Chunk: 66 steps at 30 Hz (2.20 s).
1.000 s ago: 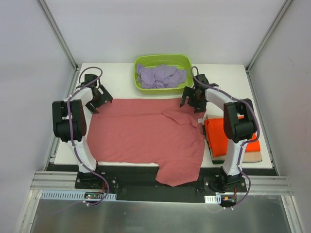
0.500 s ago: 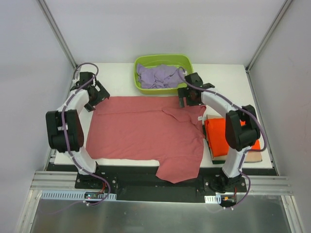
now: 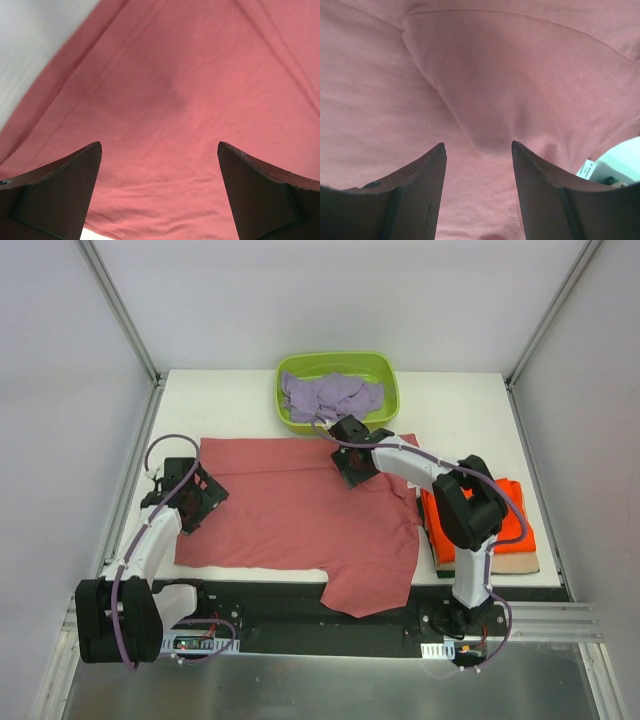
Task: Fold and stack the t-shirts
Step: Fold the flattened tshirt in 1/3 of the way
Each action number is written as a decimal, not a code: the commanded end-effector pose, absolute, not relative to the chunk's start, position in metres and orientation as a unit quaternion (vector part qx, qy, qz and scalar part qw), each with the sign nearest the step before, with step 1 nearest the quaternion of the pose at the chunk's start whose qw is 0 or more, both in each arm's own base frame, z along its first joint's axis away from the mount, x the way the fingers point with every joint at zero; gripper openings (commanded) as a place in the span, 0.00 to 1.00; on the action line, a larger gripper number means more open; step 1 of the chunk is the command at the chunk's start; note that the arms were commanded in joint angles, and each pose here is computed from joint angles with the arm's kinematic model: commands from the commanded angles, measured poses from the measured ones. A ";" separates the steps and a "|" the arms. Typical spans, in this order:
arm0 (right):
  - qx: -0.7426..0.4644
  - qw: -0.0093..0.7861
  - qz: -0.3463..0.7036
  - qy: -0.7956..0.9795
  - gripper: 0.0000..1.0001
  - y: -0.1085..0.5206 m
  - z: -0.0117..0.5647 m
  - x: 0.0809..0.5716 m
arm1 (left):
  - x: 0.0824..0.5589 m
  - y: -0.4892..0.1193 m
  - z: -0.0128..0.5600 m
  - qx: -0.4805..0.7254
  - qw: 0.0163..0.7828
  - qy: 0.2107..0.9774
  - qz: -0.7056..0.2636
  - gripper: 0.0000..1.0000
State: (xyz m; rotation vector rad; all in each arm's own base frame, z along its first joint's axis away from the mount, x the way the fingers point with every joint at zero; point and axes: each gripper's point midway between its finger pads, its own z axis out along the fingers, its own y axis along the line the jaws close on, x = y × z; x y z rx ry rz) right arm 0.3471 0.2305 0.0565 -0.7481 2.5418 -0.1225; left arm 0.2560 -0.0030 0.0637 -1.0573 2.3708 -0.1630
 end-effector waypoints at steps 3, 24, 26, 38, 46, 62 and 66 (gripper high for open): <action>-0.274 0.225 -0.038 0.934 0.57 0.242 0.054 0.355 | 0.237 -0.021 0.058 -0.395 0.293 0.869 -0.057 0.99; -0.255 0.168 0.022 0.952 0.01 0.248 0.073 0.347 | 0.225 -0.014 0.048 -0.367 0.314 0.876 -0.007 0.99; -0.258 0.143 0.043 0.955 0.01 0.248 0.080 0.335 | 0.225 -0.013 0.048 -0.366 0.313 0.876 -0.004 0.99; -0.198 0.068 0.139 0.968 0.17 0.245 0.088 0.329 | 0.225 -0.011 0.046 -0.366 0.310 0.878 0.004 0.99; -0.234 0.170 -0.038 0.956 0.57 0.196 0.096 0.366 | 0.225 -0.012 0.043 -0.364 0.303 0.881 0.007 0.99; -0.615 0.215 -0.136 0.747 0.64 0.274 0.059 0.322 | 0.224 -0.010 0.040 -0.366 0.299 0.881 0.014 0.99; -0.621 0.227 -0.154 0.735 0.62 0.281 0.050 0.340 | 0.223 -0.011 0.039 -0.367 0.294 0.883 0.015 0.99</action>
